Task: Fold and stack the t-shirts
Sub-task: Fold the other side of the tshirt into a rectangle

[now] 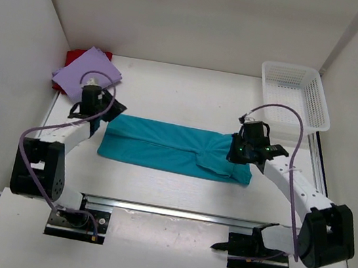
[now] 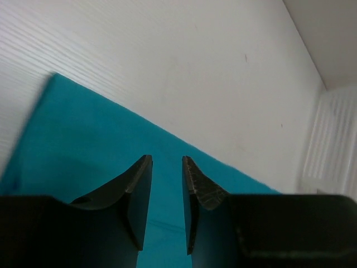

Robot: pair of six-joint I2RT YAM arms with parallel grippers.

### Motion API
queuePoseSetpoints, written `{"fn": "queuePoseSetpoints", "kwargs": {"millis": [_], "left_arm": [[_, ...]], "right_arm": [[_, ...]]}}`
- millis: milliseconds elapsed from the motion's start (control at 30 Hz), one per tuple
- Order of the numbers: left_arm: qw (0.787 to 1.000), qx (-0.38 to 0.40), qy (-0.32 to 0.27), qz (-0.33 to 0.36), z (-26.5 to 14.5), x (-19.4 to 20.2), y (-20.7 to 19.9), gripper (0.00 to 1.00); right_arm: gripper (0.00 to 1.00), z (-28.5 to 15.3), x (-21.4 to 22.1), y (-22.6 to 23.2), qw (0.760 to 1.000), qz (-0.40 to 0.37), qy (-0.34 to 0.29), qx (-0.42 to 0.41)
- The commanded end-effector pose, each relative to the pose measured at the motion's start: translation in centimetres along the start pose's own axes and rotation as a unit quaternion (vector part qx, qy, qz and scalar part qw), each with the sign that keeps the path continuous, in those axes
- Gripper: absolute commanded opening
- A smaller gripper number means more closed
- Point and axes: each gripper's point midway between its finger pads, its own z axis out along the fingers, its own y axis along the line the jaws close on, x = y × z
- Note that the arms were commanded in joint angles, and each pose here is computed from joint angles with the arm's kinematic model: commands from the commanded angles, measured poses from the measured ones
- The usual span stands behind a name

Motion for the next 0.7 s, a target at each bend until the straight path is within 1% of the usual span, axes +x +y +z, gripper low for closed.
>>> {"fn": "queuePoseSetpoints", "kwargs": {"millis": [0,33,67,100,167,200,233,267,300,333,367,433,467,500,533,600,633,667], "left_arm": [[0.999,0.029,0.034,0.008,0.9,4.3,-1.9,0.38],[0.999,0.03,0.036,0.009,1.0,4.6,-2.0,0.38],[0.998,0.024,0.052,0.005,1.4,5.7,-1.4,0.38],[0.998,0.026,0.053,-0.001,1.6,5.8,-1.4,0.37],[0.997,0.015,0.073,-0.018,2.0,7.1,0.4,0.37],[0.996,0.006,0.075,-0.037,2.1,7.3,1.8,0.36],[0.996,0.007,0.076,-0.051,2.2,7.4,2.1,0.36],[0.994,0.001,0.086,-0.067,2.1,7.9,3.4,0.35],[0.992,-0.006,0.084,-0.093,2.1,7.6,4.9,0.35],[0.99,-0.003,0.082,-0.113,2.0,7.2,5.4,0.35],[0.987,-0.011,0.087,-0.132,1.7,7.7,6.2,0.35],[0.984,-0.015,0.072,-0.162,0.9,7.2,7.8,0.34],[0.984,-0.01,0.068,-0.167,0.7,7.1,7.6,0.35],[0.983,-0.009,0.057,-0.175,0.2,6.7,7.9,0.35],[0.983,0.006,0.049,-0.176,-0.3,6.2,7.1,0.36],[0.986,0.029,0.037,-0.161,-0.9,5.3,5.4,0.37],[0.989,0.042,0.025,-0.141,-1.3,4.4,3.8,0.39],[0.991,0.046,0.025,-0.125,-1.5,4.5,3.0,0.39]], "right_arm": [[0.0,1.9,-2.4,2.5,0.999,-0.022,-0.028,-0.03],[0.0,2.2,-2.4,3.5,0.998,-0.027,-0.026,-0.041],[0.0,3.0,-2.2,3.5,0.999,-0.021,-0.022,-0.036],[0.0,3.8,-1.5,3.7,0.999,-0.027,-0.011,-0.039],[0.0,4.9,0.3,3.3,0.999,-0.017,0.01,-0.037],[0.0,5.6,1.9,2.6,0.999,-0.012,0.025,-0.029],[0.0,5.6,2.2,2.5,0.999,-0.004,0.027,-0.028],[0.0,5.9,3.2,1.9,0.999,0.006,0.033,-0.019],[0.0,6.1,4.7,1.1,0.999,0.007,0.041,-0.011],[0.0,6.1,4.7,0.9,0.999,0.019,0.035,-0.011],[0.0,6.0,6.1,0.4,0.999,0.028,0.043,-0.007],[0.0,5.7,7.5,0.0,0.998,0.043,0.045,-0.023],[0.0,5.6,7.6,-0.3,0.997,0.056,0.044,-0.03],[0.03,5.3,7.6,0.0,0.995,0.063,0.046,-0.055],[0.06,4.6,6.6,0.8,0.994,0.063,0.038,-0.075],[0.19,3.6,4.1,0.9,0.993,0.066,0.001,-0.094],[0.22,2.8,2.3,1.5,0.991,0.069,-0.026,-0.113],[0.24,2.4,1.0,0.9,0.989,0.082,-0.045,-0.112]]}}
